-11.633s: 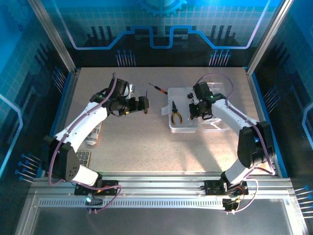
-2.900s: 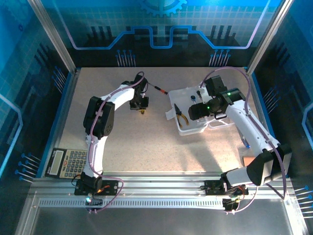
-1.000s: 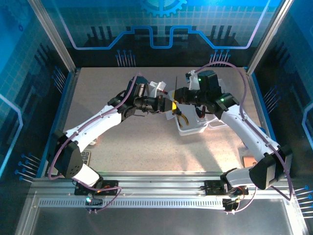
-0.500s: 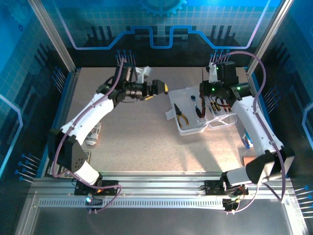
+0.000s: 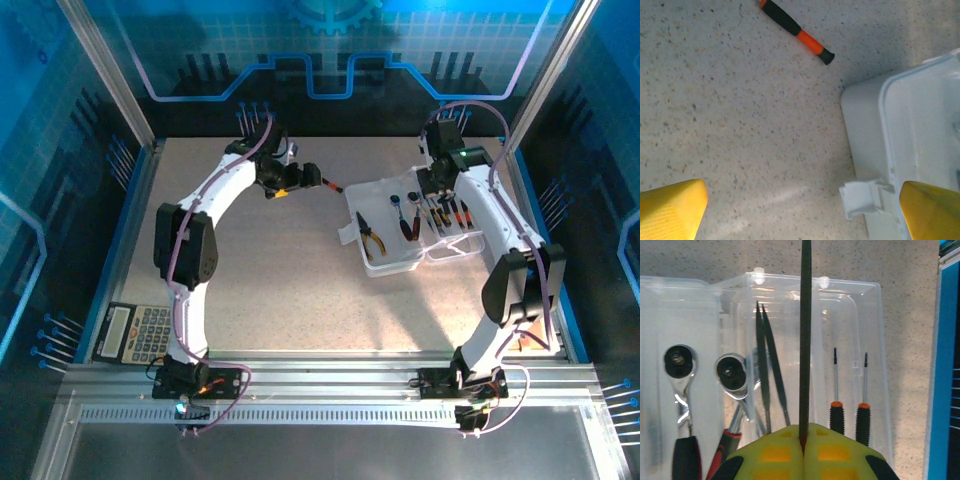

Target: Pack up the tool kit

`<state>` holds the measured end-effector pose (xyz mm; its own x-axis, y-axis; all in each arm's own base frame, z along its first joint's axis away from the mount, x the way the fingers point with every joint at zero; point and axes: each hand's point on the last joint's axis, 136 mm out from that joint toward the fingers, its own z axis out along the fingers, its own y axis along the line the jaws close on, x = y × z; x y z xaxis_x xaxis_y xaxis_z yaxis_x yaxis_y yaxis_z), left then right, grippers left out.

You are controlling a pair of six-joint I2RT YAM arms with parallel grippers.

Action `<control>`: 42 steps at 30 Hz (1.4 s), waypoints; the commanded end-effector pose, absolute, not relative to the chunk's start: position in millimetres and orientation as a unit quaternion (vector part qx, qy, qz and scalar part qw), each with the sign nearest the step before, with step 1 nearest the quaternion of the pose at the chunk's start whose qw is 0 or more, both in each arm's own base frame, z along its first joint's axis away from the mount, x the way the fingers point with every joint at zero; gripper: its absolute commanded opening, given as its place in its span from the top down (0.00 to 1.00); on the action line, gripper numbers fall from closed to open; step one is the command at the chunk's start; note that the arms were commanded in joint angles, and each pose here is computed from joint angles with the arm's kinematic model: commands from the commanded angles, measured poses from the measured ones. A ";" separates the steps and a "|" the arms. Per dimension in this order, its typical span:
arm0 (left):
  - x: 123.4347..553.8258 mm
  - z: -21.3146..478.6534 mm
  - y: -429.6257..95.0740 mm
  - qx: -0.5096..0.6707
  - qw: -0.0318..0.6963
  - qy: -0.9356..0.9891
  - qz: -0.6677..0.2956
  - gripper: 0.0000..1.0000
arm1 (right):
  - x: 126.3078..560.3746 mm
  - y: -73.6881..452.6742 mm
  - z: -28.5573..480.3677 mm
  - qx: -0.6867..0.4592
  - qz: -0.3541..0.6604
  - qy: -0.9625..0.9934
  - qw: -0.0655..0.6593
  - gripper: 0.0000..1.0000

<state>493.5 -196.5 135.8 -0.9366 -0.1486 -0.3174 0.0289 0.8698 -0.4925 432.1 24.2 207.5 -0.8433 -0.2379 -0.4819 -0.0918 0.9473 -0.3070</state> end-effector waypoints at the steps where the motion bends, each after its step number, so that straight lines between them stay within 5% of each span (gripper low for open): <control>1: 502.8 133.4 -191.1 -0.026 0.173 0.955 -0.239 0.01 | 439.7 8.6 206.9 -0.099 -0.178 0.946 0.253 1.00; 29: 522.0 97.1 -194.8 -0.038 0.142 0.951 -0.270 0.01 | 442.0 2.7 135.4 -0.114 -0.184 0.958 0.188 1.00; 42: 524.5 96.9 -195.0 -0.041 0.139 0.949 -0.282 0.01 | 436.2 20.2 153.2 -0.107 -0.115 0.964 0.215 1.00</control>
